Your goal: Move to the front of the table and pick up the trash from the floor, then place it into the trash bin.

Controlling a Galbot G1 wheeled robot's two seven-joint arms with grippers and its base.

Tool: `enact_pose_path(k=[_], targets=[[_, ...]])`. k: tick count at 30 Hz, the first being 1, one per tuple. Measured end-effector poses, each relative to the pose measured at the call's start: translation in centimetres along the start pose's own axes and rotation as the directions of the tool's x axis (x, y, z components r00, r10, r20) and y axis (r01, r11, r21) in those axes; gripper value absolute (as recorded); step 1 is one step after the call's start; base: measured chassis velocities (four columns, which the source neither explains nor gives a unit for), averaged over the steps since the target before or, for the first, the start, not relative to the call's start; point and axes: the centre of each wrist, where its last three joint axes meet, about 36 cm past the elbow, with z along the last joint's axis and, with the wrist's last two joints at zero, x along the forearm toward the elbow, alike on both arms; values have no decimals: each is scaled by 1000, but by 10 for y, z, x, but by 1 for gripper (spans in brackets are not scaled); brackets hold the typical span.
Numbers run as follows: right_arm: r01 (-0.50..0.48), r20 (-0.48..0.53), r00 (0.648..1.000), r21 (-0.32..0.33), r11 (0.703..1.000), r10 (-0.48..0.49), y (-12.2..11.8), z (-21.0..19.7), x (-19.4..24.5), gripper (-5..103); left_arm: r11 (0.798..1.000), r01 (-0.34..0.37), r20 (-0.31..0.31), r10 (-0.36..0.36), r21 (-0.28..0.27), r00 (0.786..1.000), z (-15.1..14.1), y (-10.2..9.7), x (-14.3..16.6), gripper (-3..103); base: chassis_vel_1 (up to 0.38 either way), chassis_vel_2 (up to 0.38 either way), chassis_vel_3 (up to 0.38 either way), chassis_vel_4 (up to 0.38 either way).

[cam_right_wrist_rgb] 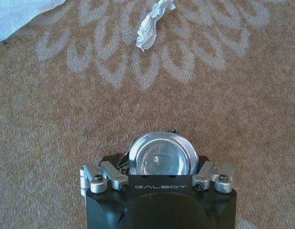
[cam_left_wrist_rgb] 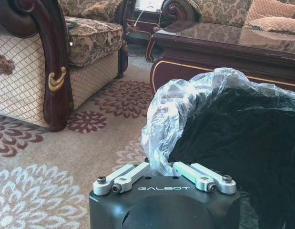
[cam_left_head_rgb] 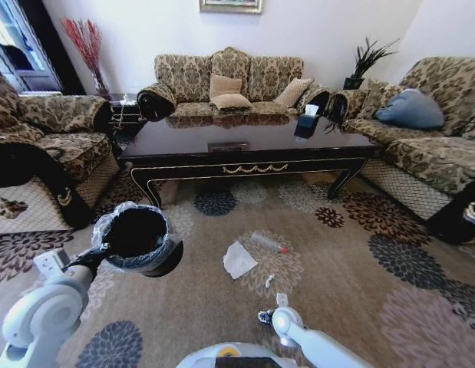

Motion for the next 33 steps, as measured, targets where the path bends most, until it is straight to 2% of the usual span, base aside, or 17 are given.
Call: enact_pose_path(k=[4,12,16,20,28,33], targets=[[1,2,1000,3,1000,-1,0,0,1,79,1000,0,0,0,0,1000,0,0,0,3,0,0,0,0],[5,21,1000,19,1000,-6,-1,0,7,71,1000,0,-2,0,1,1000,0,0,0,3,0,0,0,0],[57,78,995,25,998,-58,3,-16,36,56,1000,0,-3,0,1,1000,1,0,0,3,0,0,0,0],[84,93,992,26,996,-86,5,-23,48,52,1000,-6,-3,6,1,1000,1,-2,0,3,0,0,0,0],[85,95,991,37,996,-89,3,-19,50,52,1000,-4,-5,4,-2,1000,2,-2,1,3,0,0,0,0],[132,171,975,64,989,-141,7,-30,77,52,1000,0,-14,0,-8,1000,5,-3,1,3,0,0,0,0]])
